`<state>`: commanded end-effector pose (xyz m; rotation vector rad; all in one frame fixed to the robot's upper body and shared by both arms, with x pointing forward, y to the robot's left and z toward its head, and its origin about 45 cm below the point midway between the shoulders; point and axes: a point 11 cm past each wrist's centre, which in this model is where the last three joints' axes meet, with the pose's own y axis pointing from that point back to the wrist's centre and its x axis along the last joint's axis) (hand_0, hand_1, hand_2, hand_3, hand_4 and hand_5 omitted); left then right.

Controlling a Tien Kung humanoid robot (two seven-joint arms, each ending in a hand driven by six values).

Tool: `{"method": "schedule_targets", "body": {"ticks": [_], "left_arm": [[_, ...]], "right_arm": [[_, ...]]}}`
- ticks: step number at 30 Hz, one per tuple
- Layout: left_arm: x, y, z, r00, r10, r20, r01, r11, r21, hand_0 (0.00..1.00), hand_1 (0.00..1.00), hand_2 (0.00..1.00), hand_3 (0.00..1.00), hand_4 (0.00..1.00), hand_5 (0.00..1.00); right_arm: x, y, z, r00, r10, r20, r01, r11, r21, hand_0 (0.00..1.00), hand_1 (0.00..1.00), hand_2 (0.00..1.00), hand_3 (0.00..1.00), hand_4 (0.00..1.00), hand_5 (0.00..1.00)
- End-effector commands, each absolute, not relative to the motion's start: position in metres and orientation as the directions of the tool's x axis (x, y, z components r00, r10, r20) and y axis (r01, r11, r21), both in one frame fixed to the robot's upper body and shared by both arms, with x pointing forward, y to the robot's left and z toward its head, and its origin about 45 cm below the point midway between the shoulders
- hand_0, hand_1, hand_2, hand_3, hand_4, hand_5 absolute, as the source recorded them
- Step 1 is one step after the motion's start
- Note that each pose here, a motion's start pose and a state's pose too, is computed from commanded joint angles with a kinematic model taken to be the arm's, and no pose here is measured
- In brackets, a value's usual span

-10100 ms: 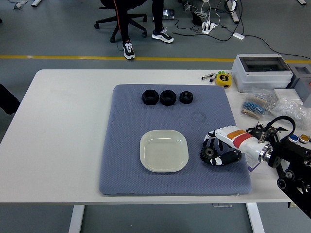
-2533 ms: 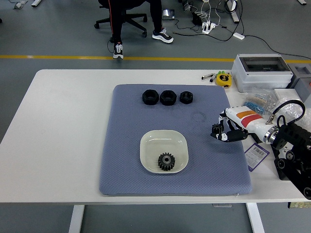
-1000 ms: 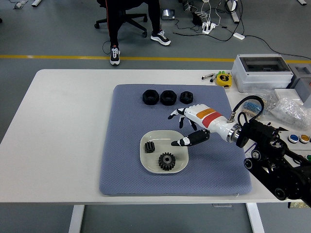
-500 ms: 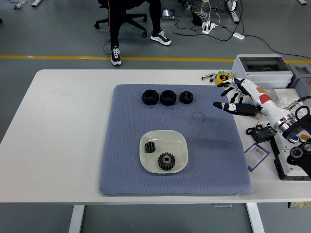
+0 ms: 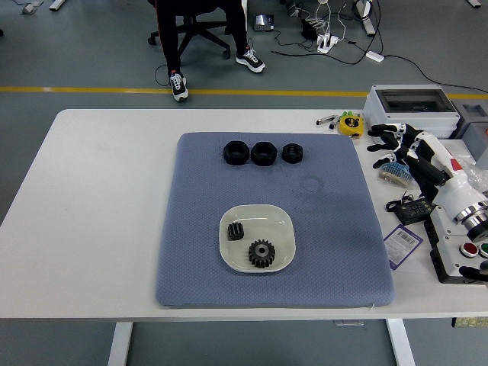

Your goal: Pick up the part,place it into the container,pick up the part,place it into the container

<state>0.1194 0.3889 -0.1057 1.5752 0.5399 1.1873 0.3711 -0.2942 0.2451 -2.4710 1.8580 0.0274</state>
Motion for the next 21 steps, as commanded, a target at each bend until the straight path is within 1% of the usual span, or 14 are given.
{"method": "schedule_targets", "body": {"ticks": [2, 4, 5, 10, 11, 16, 17, 21], "left_arm": [[0.119, 0.389, -0.106, 0.411, 0.811, 0.416, -0.219, -0.355, 0.909, 0.702, 0.675, 0.650, 0.557, 0.630, 0.577], [0.119, 0.389, -0.106, 0.414, 0.810, 0.415, -0.219, -0.354, 0.909, 0.702, 0.675, 0.650, 0.557, 0.630, 0.577], [0.119, 0.389, -0.106, 0.415, 0.810, 0.415, -0.218, -0.354, 0.910, 0.703, 0.675, 0.649, 0.557, 0.629, 0.576], [0.118, 0.389, -0.106, 0.415, 0.811, 0.413, -0.218, -0.352, 0.910, 0.703, 0.675, 0.649, 0.557, 0.629, 0.576], [0.118, 0.390, -0.106, 0.414, 0.811, 0.414, -0.218, -0.353, 0.910, 0.702, 0.674, 0.651, 0.557, 0.629, 0.576], [0.121, 0.392, -0.104, 0.407, 0.811, 0.420, -0.223, -0.357, 0.907, 0.702, 0.674, 0.651, 0.557, 0.629, 0.576], [0.121, 0.393, -0.104, 0.406, 0.811, 0.421, -0.224, -0.358, 0.906, 0.703, 0.672, 0.649, 0.557, 0.630, 0.578], [0.122, 0.394, -0.104, 0.402, 0.812, 0.423, -0.225, -0.360, 0.905, 0.703, 0.672, 0.649, 0.557, 0.630, 0.578]], "right_arm": [[0.367, -0.294, 0.243, 0.273, -0.952, -0.139, -0.962, -0.272, -0.030, 0.704, 0.736, 0.787, 0.780, 0.998, 0.732], [0.364, -0.294, 0.242, 0.270, -0.942, -0.198, -0.963, -0.268, -0.037, 0.704, 0.736, 0.787, 0.780, 0.998, 0.732], [0.361, -0.294, 0.241, 0.270, -0.939, -0.212, -0.963, -0.268, -0.042, 0.871, 0.828, 0.843, 0.818, 0.998, 0.805], [0.353, -0.297, 0.237, 0.256, -0.936, -0.243, -0.966, -0.252, -0.050, 0.871, 0.828, 0.843, 0.818, 0.998, 0.805], [0.352, -0.298, 0.236, 0.253, -0.935, -0.248, -0.967, -0.249, -0.047, 0.963, 0.887, 0.888, 0.858, 0.998, 0.820], [0.346, -0.305, 0.229, 0.231, -0.940, -0.252, -0.972, -0.232, -0.027, 0.963, 0.887, 0.888, 0.858, 0.998, 0.820], [0.346, -0.306, 0.228, 0.230, -0.942, -0.245, -0.973, -0.231, -0.024, 0.998, 0.924, 0.920, 0.899, 0.998, 0.858], [0.346, -0.310, 0.228, 0.218, -0.948, -0.233, -0.975, -0.220, -0.018, 0.998, 0.924, 0.920, 0.899, 0.998, 0.858]]}}
